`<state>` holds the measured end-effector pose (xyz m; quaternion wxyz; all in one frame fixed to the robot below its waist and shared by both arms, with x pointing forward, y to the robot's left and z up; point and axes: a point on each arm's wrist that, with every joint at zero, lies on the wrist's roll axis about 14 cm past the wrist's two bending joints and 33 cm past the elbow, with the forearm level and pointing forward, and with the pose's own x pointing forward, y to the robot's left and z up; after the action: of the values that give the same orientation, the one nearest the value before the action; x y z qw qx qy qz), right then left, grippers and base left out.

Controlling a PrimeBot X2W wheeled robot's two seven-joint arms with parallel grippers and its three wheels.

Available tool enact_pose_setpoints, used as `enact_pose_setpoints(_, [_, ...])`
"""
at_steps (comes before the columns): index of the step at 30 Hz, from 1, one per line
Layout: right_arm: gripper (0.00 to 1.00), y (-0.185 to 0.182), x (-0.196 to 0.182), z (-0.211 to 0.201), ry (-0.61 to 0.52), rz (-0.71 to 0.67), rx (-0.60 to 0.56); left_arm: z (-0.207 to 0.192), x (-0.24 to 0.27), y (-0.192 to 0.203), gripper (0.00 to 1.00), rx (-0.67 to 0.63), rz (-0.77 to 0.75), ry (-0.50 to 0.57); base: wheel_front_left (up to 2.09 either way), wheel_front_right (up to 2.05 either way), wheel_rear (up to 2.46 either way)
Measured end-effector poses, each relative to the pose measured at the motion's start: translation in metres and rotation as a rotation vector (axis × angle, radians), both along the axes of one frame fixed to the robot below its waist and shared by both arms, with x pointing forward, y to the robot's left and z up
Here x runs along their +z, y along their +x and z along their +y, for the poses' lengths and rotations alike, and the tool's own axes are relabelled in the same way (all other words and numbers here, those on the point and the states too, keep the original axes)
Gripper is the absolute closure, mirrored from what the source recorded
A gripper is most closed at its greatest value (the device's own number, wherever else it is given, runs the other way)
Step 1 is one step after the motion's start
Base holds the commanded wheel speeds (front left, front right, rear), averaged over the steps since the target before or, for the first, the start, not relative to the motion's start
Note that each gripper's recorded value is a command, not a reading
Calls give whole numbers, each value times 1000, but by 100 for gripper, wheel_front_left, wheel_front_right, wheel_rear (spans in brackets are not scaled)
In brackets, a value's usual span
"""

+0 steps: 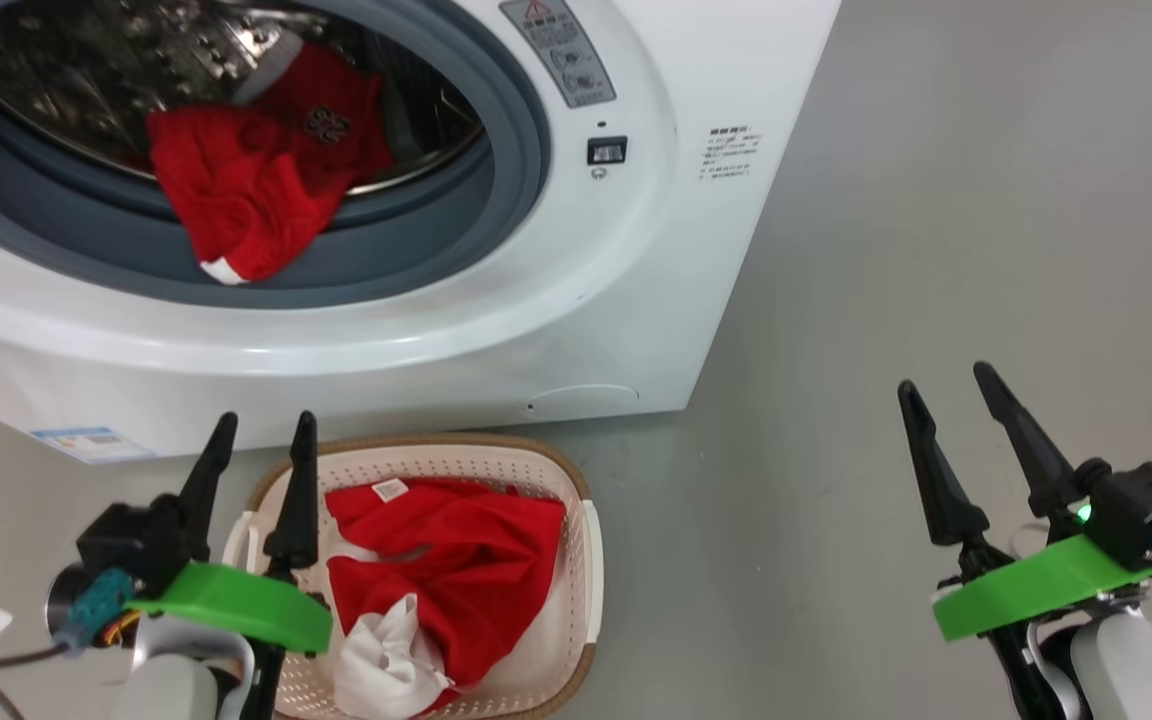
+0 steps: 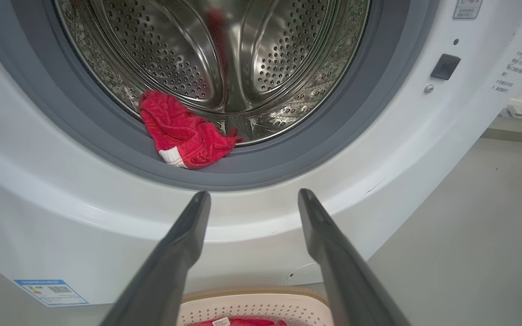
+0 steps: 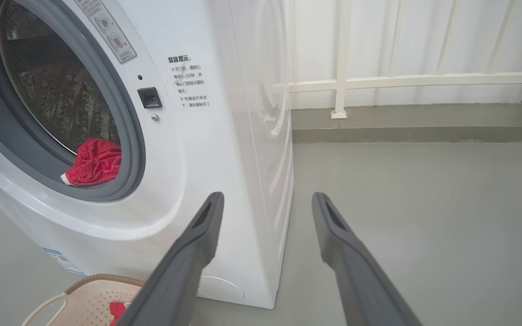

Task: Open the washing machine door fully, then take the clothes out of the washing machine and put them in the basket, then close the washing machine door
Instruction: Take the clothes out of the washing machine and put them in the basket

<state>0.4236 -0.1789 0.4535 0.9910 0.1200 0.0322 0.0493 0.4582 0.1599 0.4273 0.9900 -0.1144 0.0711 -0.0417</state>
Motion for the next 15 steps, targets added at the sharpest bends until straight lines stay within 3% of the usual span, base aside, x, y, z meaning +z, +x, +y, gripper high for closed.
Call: enact_pose_setpoints(15, [0,-34,10,-9,0,-8,-27,18,36,-44,0,49,-99,20,0,0,0])
